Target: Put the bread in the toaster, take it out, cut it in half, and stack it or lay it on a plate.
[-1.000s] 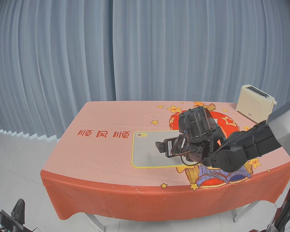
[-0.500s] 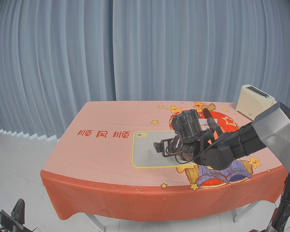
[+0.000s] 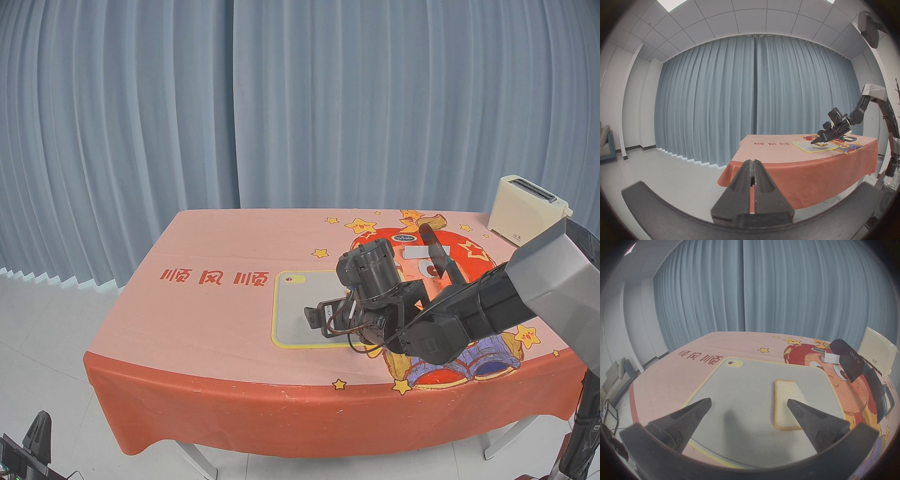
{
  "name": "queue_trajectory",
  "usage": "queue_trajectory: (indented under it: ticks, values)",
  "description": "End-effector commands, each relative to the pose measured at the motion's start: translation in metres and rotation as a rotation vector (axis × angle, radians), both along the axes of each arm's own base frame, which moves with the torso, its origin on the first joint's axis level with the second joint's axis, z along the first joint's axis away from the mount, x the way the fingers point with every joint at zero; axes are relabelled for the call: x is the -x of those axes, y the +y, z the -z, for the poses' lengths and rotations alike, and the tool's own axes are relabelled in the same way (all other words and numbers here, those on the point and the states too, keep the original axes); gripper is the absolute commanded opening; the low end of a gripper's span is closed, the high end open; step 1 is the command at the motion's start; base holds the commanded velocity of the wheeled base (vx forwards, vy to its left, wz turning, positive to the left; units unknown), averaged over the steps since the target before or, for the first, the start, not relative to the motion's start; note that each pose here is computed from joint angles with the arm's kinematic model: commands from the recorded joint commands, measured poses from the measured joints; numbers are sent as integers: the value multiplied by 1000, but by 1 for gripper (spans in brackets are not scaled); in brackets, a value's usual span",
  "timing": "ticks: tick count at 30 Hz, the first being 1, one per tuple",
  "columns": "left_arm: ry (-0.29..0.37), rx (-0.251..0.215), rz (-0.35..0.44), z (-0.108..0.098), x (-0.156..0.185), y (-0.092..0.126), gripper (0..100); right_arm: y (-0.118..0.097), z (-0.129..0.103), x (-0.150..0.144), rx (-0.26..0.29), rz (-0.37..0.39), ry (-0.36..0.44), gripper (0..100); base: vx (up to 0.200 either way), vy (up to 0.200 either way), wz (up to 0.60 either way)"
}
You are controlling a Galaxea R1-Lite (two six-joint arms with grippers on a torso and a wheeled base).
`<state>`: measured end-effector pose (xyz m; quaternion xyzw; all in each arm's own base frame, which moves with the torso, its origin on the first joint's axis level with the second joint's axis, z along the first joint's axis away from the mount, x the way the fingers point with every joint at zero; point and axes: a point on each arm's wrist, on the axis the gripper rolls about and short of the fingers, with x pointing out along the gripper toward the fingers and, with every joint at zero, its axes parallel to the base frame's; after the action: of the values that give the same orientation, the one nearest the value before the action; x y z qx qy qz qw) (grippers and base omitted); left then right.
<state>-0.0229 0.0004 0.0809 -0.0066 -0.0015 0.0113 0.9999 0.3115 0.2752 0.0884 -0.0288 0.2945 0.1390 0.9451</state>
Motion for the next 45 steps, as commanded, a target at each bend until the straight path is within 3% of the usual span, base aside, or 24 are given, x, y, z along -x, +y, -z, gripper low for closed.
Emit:
queue_trajectory:
  ticks: [1,15,16,27,34,37,39,45]
  values:
    - [1,1,0,5,0,0,0,3,7,0,12,-2,10,100,0,0,0]
    - [1,1,0,5,0,0,0,5,20,0,41,-1,32,100,0,0,0]
    - [1,1,0,5,0,0,0,5,19,0,38,0,30,0,0,0,0]
    - [1,1,0,5,0,0,0,2,16,3,39,3,29,0,0,0,0]
    - [1,-2,0,5,0,0,0,-9,-19,13,-10,6,-25,0,0,0,0]
    - [1,-4,0,5,0,0,0,-18,-38,21,-40,9,-57,0,0,0,0]
    - [1,-2,0,5,0,0,0,-37,-60,36,-68,17,-86,0,0,0,0]
    - [1,-2,0,5,0,0,0,-71,-80,65,-91,28,-102,0,0,0,0]
